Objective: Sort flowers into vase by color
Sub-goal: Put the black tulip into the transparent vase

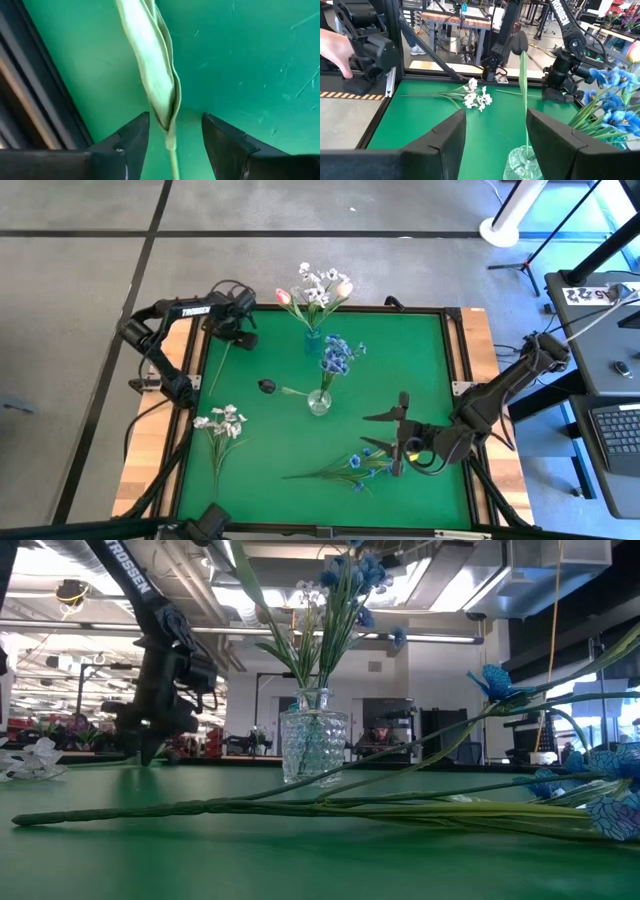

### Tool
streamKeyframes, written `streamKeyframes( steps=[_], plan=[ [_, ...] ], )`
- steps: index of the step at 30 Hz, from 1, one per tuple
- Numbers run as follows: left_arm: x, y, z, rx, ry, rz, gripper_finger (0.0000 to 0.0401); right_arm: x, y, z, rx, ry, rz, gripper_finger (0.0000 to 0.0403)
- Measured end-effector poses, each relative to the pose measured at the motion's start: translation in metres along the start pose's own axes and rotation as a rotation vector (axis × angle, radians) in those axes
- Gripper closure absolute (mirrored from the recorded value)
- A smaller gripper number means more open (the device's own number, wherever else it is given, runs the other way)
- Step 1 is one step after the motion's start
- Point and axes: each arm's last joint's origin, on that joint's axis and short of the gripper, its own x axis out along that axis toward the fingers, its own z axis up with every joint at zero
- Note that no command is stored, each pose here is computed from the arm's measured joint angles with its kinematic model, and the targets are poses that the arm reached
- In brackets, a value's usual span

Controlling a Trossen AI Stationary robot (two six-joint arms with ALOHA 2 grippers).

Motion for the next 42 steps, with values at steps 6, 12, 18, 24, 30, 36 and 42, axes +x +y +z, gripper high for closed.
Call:
streamKeyframes(
  steps=[6,12,18,24,30,36,42],
  plan=[
    [-0.001,-0.004,-0.002,-0.061,0.032,-0.087,0.0287,0.002,0.002,-0.002,0.001,0.003,-0.001,0.0198],
    [-0.002,-0.007,-0.003,-0.030,0.004,-0.026,0.0386,0.002,0.002,-0.001,0.009,0.000,0.000,0.0198],
    [-0.030,-0.003,-0.007,0.003,-0.085,-0.003,0.0397,0.002,0.002,-0.001,0.008,0.000,-0.001,0.0198],
    [-0.113,0.017,-0.029,-0.029,-0.319,-0.104,0.0399,0.002,0.002,-0.001,0.008,-0.001,-0.010,0.0198],
    [-0.204,0.044,-0.089,-0.056,-0.692,-0.458,0.0400,0.002,0.002,0.000,0.014,-0.007,-0.010,0.0198],
    [-0.262,0.062,-0.156,0.123,-1.059,-0.988,0.0401,0.002,0.001,0.000,0.014,-0.013,-0.048,0.0198],
    [-0.284,0.085,-0.200,0.213,-1.248,-1.260,0.0401,0.002,0.000,0.000,0.014,-0.015,-0.061,0.0198]
  ],
)
